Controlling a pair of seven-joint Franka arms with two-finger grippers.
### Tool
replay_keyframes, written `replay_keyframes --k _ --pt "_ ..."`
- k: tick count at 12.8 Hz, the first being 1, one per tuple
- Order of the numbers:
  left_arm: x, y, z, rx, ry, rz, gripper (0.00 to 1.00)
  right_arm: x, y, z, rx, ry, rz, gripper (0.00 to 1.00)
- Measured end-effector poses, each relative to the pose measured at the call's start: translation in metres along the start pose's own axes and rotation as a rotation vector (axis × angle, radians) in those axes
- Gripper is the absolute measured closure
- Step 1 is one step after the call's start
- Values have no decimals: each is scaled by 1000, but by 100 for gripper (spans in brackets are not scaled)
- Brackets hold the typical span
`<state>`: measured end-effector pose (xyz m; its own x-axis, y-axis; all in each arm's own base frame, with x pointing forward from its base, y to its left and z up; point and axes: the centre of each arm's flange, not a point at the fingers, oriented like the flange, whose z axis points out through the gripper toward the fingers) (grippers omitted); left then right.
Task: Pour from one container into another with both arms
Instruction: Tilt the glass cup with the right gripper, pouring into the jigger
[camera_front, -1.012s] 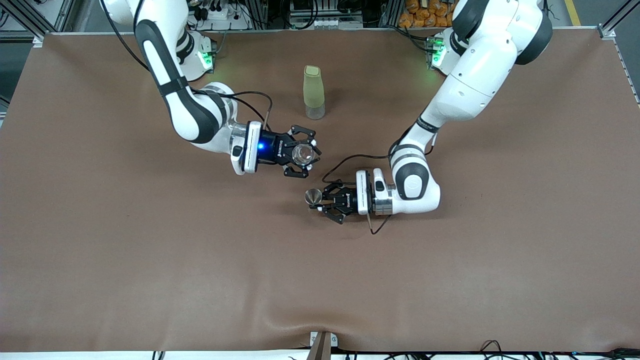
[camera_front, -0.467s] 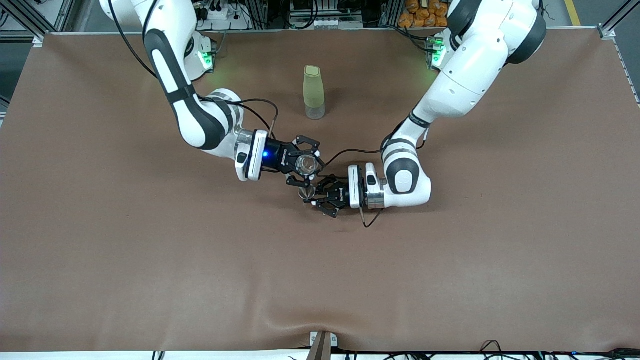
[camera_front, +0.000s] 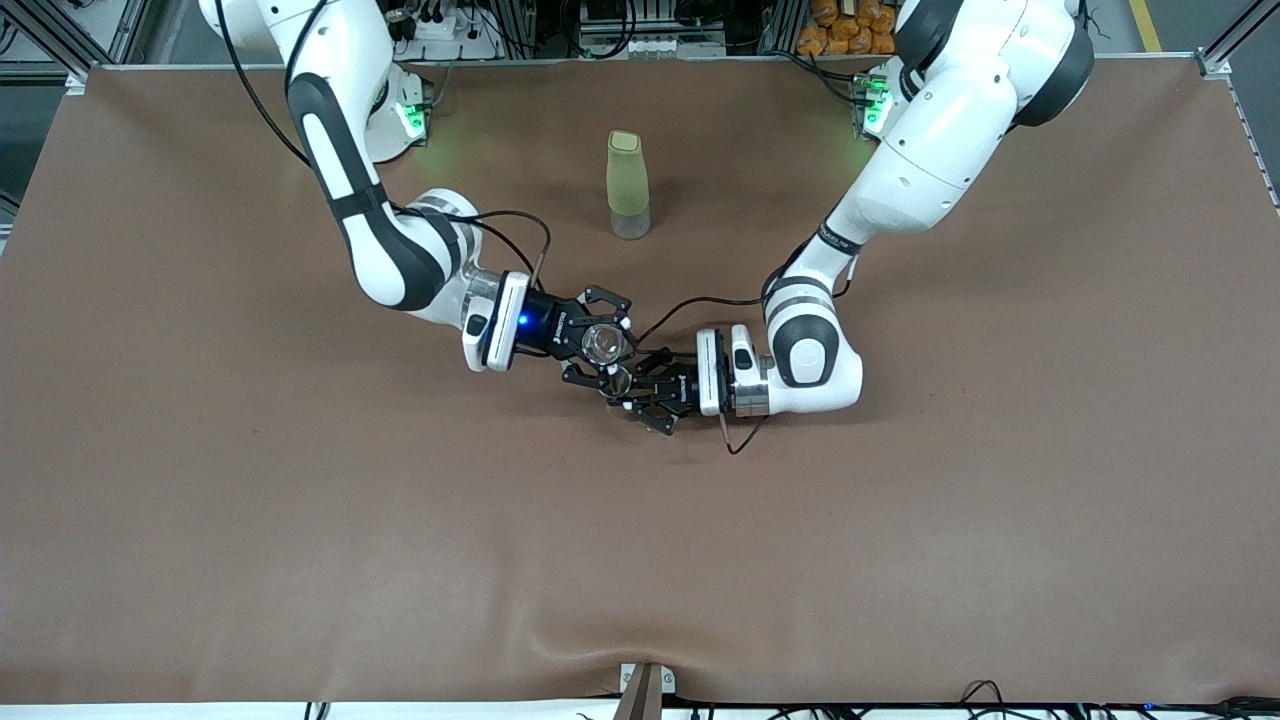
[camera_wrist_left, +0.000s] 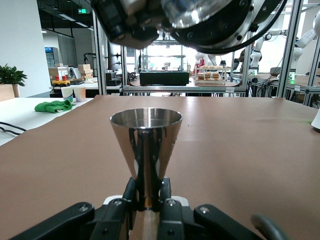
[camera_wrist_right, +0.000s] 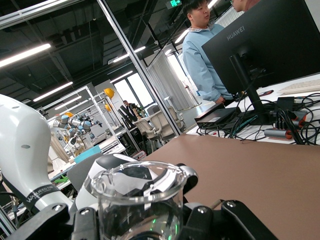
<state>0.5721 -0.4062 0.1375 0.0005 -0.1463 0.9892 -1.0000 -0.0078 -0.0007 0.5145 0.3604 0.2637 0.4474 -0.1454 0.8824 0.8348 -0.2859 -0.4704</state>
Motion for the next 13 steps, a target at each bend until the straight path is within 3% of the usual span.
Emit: replay_keyframes --k 13 --pt "0 -2 -3 6 -3 0 79 -15 -8 9 16 -18 64 85"
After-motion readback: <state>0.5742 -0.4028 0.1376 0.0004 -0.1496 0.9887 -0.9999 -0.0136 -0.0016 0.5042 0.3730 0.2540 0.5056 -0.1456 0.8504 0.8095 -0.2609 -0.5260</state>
